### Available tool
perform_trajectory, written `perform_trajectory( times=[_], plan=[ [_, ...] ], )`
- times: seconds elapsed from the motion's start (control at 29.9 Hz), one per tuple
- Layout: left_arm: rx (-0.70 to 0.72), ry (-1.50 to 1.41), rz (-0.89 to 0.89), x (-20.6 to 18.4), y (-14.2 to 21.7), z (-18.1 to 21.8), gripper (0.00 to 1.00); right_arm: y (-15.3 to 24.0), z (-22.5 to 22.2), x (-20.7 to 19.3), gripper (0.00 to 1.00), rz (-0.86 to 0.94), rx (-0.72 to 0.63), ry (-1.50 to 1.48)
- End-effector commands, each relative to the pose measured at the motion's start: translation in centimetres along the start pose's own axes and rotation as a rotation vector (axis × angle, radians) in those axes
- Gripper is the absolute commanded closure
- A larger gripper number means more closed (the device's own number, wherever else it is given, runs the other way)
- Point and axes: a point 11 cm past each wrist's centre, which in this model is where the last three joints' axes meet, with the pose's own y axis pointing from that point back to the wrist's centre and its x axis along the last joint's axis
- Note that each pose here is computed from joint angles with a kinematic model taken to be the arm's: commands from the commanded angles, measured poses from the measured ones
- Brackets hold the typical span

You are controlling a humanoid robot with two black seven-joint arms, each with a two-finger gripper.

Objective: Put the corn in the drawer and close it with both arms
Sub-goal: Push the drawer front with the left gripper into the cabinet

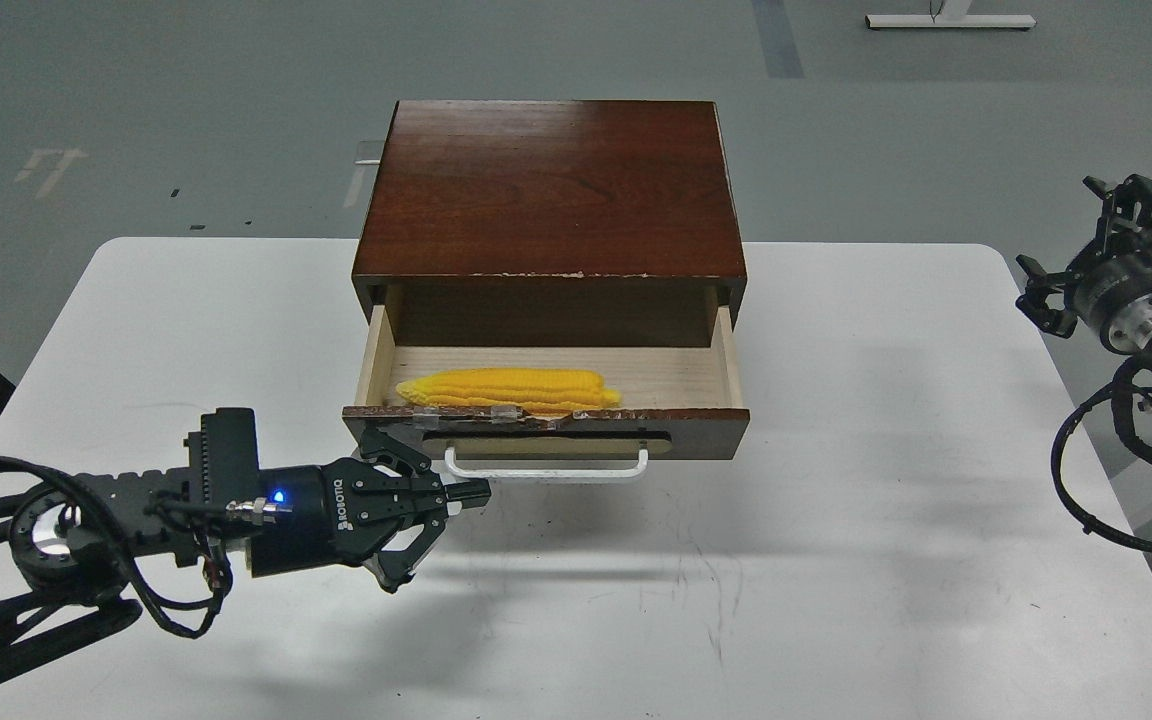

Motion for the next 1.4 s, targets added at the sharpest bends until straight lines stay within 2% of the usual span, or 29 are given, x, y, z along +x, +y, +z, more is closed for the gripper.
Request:
perform_trajectory(
  times=[0.0,0.53,1.37],
  plan=[
    [0.000,-0.002,0.002,0.1,-0.2,-0.1,1.00,0.0,-0.1,-0.1,0.00,-0.001,0.003,-0.002],
    [0.003,-0.002,0.030,0.5,-1.5,-0.6,1.00,0.1,-0.2,0.3,0.00,0.003,0.003,0.002],
    [0.081,-0.029,0.027,0.5,-2.9,-4.2,1.00,0.3,0.1,0.9,0.00,0.021,0.001,0.007]
  ],
)
